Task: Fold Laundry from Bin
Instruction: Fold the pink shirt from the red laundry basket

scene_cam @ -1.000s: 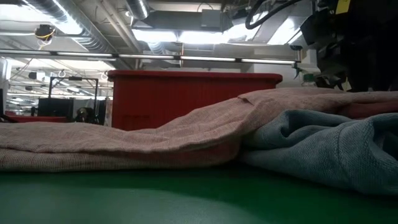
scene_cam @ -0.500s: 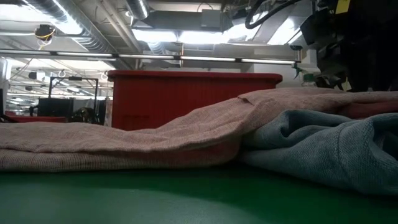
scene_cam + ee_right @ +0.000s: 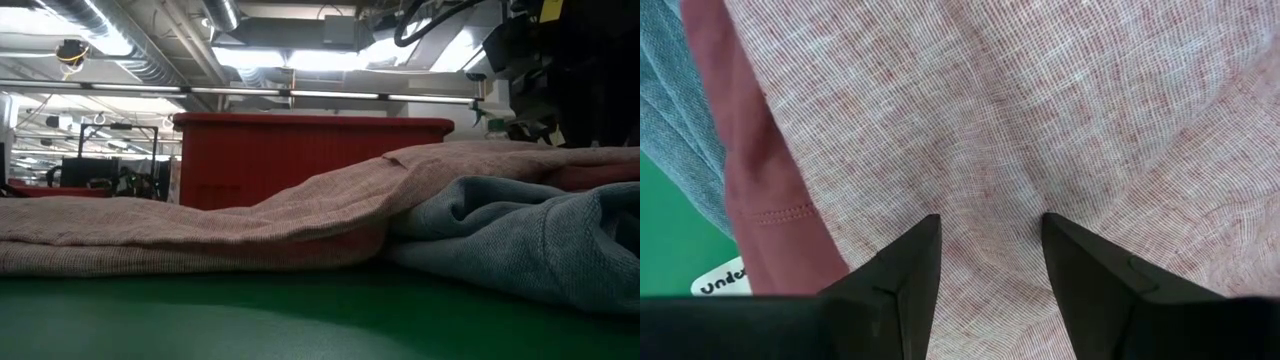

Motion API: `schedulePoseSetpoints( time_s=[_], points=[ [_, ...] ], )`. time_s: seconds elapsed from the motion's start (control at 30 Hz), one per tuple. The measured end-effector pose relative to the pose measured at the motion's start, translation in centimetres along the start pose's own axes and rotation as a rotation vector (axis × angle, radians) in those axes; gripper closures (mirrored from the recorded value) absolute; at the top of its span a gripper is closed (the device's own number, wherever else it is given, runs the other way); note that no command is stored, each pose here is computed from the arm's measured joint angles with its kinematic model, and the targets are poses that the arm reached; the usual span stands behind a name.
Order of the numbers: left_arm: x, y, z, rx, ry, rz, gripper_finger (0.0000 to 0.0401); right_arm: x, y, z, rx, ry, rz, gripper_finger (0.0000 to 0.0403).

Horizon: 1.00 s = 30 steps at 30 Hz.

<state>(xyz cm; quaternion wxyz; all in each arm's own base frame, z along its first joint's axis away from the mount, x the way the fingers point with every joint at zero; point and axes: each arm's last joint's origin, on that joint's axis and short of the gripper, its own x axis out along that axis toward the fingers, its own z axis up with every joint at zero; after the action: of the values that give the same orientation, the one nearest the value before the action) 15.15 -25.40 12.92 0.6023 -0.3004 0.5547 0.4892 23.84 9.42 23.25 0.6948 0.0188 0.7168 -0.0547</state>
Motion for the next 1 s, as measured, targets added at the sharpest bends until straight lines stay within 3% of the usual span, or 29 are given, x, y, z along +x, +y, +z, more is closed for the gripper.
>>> schedulePoseSetpoints(
  time_s=[0.47,1.0],
  points=[
    [-2.2,1.5,1.0,-0.079,0.059,0.006,0.0260,0.0,0.0,0.0,0.000,0.000,0.000,0.0228],
    [-2.3,1.7,0.6,-0.052,0.032,-0.022,0.0260,0.0,0.0,0.0,0.000,0.000,0.000,0.0228]
  ],
)
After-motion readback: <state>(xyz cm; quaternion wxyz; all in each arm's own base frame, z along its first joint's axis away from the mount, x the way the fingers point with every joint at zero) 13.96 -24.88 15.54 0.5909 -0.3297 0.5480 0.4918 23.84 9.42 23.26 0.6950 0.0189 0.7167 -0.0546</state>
